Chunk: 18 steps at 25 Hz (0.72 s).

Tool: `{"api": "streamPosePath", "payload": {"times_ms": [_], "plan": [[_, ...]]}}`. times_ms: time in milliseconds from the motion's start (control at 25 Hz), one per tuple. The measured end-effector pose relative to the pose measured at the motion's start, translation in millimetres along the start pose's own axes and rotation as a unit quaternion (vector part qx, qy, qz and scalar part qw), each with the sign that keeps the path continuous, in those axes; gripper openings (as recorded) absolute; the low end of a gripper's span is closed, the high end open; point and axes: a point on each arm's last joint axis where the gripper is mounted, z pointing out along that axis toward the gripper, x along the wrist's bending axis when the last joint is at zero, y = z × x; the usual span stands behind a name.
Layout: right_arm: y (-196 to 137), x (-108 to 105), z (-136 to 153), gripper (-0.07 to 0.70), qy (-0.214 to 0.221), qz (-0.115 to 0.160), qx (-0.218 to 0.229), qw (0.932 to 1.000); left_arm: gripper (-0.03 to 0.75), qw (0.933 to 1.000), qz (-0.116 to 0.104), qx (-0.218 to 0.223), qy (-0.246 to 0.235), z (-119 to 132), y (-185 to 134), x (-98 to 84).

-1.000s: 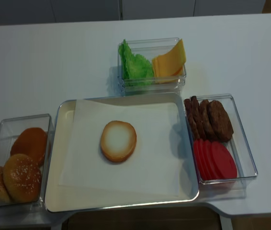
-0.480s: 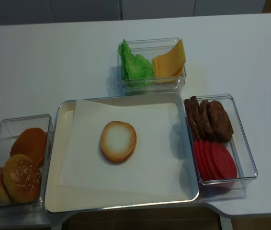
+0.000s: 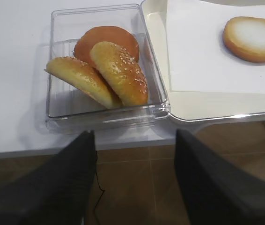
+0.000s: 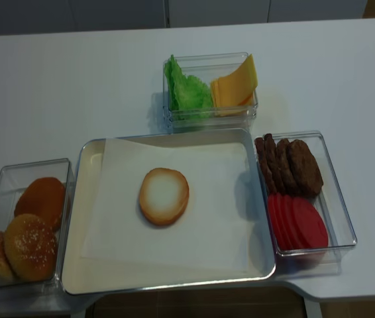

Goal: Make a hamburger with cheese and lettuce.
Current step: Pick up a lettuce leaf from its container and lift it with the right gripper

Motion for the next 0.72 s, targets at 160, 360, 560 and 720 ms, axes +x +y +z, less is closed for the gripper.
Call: {"api": "streamPosePath", "payload": {"times_ms": [160,360,560,720], "plan": [[30,-1,35,0.269,0.021,0.032,0.005,0.9993,0.403,1.0000,0.000,0.000,0.000,0,0,0.0],[59,2,82,0.269,0.080,0.058,0.017,0.9949,0.403,1.0000,-0.004,0.000,0.000,0,0,-0.1],[79,7,123,0.269,0.134,0.064,0.026,0.9886,0.403,1.0000,-0.004,0.000,0.000,0,0,-0.1],[88,25,153,0.269,0.148,0.025,0.038,0.9880,0.403,1.0000,-0.005,0.000,-0.001,0,0,-0.2]]}}
